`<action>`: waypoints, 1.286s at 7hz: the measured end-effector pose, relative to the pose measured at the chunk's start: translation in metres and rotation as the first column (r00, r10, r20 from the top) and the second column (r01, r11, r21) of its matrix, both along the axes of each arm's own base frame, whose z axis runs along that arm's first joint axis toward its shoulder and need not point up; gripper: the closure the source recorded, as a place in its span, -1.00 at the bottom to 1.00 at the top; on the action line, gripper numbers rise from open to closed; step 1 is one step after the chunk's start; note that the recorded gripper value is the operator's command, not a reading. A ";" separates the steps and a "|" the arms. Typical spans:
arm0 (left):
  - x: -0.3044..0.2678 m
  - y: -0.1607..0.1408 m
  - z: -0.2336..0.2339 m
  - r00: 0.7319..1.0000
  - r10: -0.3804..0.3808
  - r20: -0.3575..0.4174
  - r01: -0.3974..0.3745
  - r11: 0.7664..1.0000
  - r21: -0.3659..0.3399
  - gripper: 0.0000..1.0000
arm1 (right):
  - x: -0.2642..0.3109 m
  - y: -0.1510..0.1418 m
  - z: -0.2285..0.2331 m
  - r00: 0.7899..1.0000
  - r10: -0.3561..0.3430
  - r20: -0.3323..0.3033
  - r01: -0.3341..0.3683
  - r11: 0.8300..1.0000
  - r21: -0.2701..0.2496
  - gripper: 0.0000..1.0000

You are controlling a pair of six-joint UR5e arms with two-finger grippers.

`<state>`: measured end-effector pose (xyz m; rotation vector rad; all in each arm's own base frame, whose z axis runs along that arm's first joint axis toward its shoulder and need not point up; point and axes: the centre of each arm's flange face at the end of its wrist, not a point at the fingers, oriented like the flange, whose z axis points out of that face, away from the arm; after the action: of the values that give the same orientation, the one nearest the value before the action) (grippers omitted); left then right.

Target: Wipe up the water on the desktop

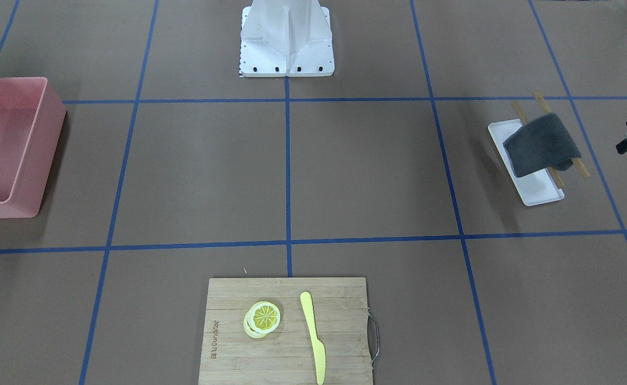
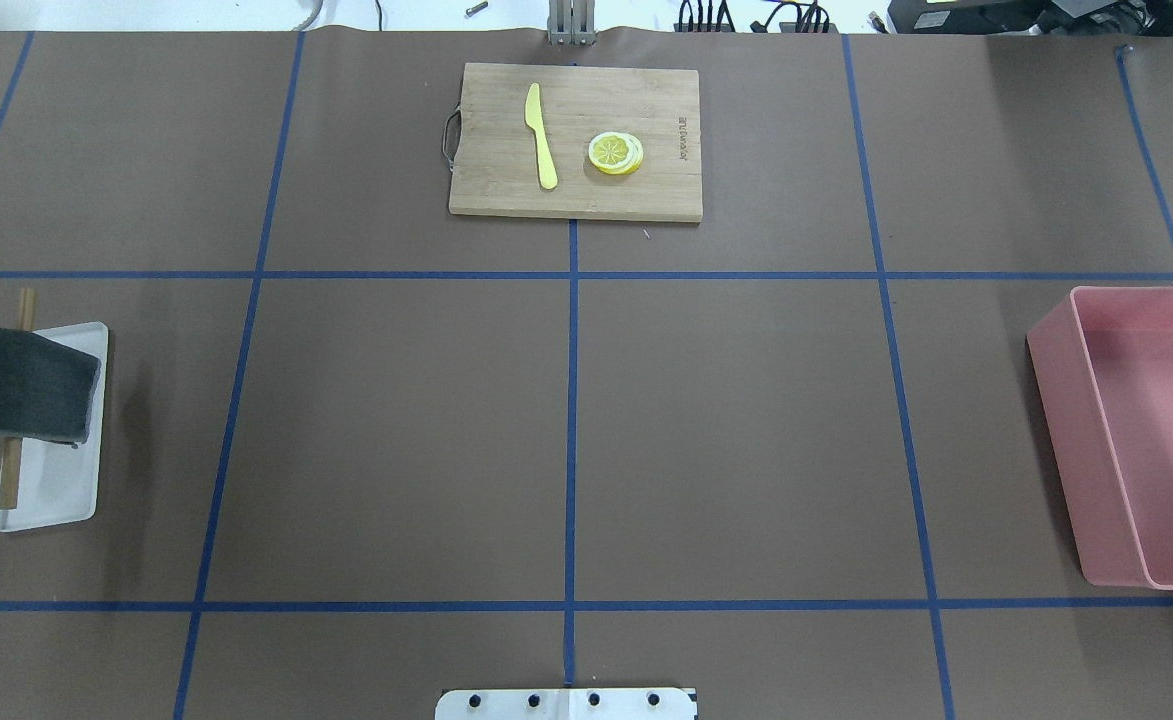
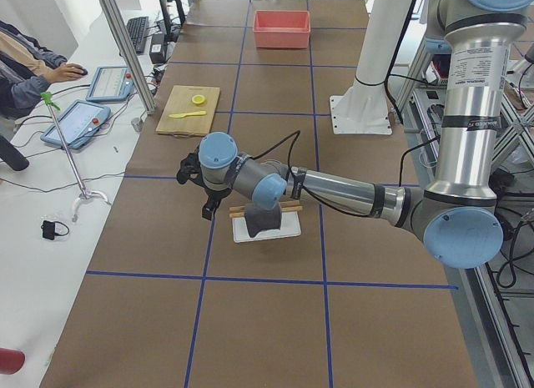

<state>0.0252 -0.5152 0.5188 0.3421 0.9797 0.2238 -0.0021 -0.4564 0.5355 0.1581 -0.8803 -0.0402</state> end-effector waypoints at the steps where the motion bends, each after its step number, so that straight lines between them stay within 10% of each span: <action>1: 0.001 0.001 0.002 1.000 -0.020 -0.018 0.019 1.000 -0.019 -0.96 | 0.000 -0.004 -0.003 1.000 0.014 0.010 -0.014 1.000 -0.009 -1.00; 5: 0.006 -0.003 -0.004 0.996 -0.065 -0.063 0.061 0.996 -0.057 -0.96 | -0.002 -0.014 -0.017 0.999 0.043 0.025 -0.043 0.999 -0.011 -1.00; 9: 0.009 -0.003 -0.003 0.993 -0.031 -0.114 0.024 0.998 -0.064 -0.96 | -0.004 -0.020 -0.011 0.998 0.033 0.052 -0.040 0.992 0.122 -1.00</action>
<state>0.0344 -0.5179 0.5159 0.3134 1.0929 0.1492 -0.0065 -0.4764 0.5240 0.2917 -0.9247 -0.0568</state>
